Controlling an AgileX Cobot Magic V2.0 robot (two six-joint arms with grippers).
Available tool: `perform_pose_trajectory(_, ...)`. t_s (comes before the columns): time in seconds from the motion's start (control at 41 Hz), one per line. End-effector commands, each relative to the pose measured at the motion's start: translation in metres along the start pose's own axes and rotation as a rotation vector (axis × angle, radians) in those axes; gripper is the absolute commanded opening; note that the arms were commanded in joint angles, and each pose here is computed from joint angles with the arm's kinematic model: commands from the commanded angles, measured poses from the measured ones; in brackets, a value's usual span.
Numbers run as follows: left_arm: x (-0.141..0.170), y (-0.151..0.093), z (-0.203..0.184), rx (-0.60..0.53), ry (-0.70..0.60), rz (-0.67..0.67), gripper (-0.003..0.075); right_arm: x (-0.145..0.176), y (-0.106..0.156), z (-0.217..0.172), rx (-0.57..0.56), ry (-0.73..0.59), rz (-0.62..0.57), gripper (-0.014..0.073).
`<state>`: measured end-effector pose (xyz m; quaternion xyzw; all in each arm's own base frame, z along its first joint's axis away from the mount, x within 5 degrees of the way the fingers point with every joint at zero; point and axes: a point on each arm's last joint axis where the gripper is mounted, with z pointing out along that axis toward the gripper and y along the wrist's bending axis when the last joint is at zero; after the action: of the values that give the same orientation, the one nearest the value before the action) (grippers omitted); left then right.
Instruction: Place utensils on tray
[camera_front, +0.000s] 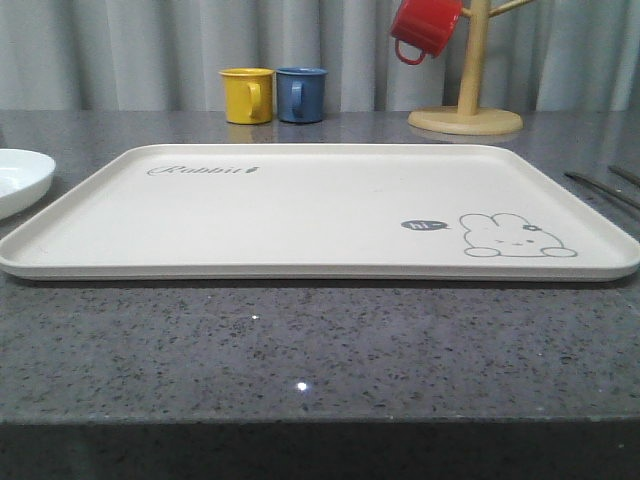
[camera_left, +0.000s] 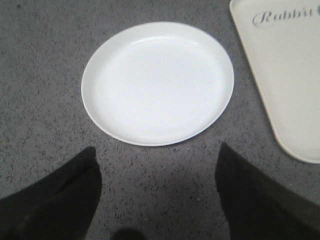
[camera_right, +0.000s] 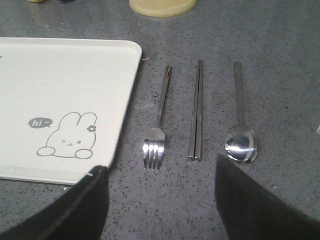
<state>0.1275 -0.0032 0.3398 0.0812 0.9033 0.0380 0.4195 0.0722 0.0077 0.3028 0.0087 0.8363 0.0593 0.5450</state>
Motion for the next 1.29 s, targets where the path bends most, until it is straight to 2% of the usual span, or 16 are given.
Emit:
perform_pose_trajectory(0.0, -0.021, 0.002, 0.007, 0.000, 0.026, 0.011, 0.0476, -0.013, 0.000, -0.002, 0.007, -0.075, -0.003, 0.0488)
perform_pose_trajectory(0.195, -0.041, 0.014, 0.043, -0.028, 0.150, -0.013, 0.0476, -0.013, 0.000, -0.002, 0.007, -0.075, -0.003, 0.0488)
perform_pose_trajectory(0.292, -0.047, 0.036, 0.067, -0.058, 0.225, -0.081, 0.0476, -0.013, 0.000, -0.002, 0.007, -0.075, -0.003, 0.0488)
perform_pose_trajectory(0.341, -0.049, 0.045, 0.078, -0.030, 0.245, -0.118, 0.0475, -0.013, 0.000, -0.002, 0.007, -0.075, -0.003, 0.0488)
perform_pose_trajectory(0.609, -0.048, 0.092, 0.126, 0.133, 0.178, -0.390, 0.0475, -0.013, 0.000, -0.002, 0.007, -0.075, -0.003, 0.0488)
perform_pose_trajectory(0.804, -0.040, 0.103, 0.160, 0.130, 0.201, -0.435, 0.0475, -0.013, 0.000, -0.002, 0.007, -0.075, -0.003, 0.0488)
perform_pose_trajectory(0.975, -0.036, 0.106, 0.173, 0.122, 0.215, -0.447, 0.0468, -0.013, 0.000, -0.002, 0.007, -0.075, -0.003, 0.0488)
perform_pose_trajectory(1.096, -0.034, 0.106, 0.176, 0.123, 0.224, -0.449, 0.0384, -0.013, 0.000, -0.002, 0.007, -0.075, -0.003, 0.0488)
perform_pose_trajectory(1.267, -0.034, 0.106, 0.176, 0.125, 0.225, -0.449, 0.0150, -0.013, 0.000, -0.002, 0.007, -0.075, -0.003, 0.0488)
